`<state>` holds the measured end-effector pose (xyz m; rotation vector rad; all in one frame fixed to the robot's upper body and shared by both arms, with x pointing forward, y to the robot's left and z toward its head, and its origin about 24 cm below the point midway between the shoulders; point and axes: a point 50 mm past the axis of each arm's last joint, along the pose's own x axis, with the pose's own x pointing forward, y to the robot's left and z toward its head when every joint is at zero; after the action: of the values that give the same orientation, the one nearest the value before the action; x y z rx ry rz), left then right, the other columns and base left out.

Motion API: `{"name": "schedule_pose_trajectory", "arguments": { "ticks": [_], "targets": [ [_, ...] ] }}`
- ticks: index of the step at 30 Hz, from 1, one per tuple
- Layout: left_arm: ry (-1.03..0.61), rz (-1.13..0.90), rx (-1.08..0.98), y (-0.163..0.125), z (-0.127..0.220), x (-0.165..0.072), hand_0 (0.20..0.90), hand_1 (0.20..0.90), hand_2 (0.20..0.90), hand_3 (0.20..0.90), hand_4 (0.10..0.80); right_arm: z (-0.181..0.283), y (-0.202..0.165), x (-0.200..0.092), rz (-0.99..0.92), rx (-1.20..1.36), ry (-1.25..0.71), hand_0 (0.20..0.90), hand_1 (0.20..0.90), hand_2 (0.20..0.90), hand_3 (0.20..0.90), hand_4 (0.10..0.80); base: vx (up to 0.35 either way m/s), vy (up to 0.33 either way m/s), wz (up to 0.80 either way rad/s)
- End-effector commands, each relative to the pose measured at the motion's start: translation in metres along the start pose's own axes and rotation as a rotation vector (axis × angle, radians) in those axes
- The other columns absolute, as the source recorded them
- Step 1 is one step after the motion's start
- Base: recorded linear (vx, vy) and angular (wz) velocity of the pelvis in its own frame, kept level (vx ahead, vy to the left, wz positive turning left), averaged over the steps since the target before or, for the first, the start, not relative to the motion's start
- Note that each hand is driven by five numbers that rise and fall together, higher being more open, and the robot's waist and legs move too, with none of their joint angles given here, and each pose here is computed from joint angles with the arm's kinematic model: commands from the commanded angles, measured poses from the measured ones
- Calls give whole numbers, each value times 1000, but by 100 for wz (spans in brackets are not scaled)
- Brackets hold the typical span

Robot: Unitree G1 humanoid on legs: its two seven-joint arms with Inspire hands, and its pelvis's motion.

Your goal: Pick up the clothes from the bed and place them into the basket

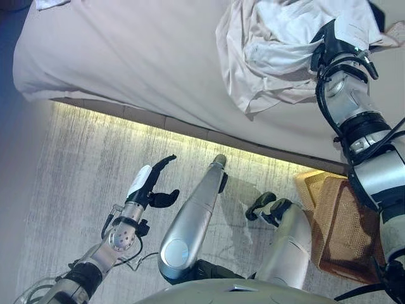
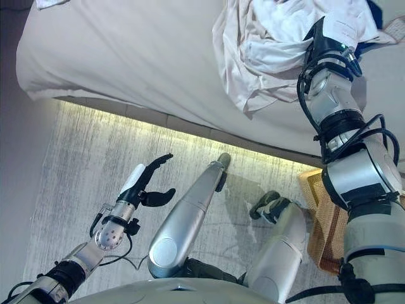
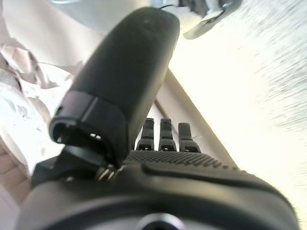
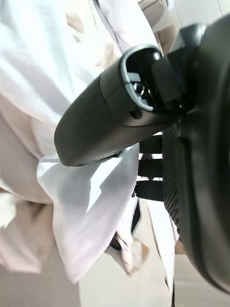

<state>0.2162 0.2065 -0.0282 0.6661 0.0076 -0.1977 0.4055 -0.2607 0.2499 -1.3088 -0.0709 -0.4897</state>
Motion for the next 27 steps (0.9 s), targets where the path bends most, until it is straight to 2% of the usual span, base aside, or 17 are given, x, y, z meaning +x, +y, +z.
{"name": "schedule_pose_trajectory", "arguments": {
  "ticks": [1,15,27],
  "targets": [
    [-17,34,-23,4,-2,-8,900,900,900,900,800,-6,-58,10,-186,-68,-63,300,300,300,200,100,2,-3,-13],
    [135,-21,71,3,-27,-7,900,900,900,900,800,-20,-66,3,-185,99,-89,300,300,300,200,100,15,-34,-21],
    [294,-60,130,-7,-53,-17,900,900,900,900,800,-51,-109,2,-287,133,-50,300,300,300,200,100,46,-71,-18]
  ]
}}
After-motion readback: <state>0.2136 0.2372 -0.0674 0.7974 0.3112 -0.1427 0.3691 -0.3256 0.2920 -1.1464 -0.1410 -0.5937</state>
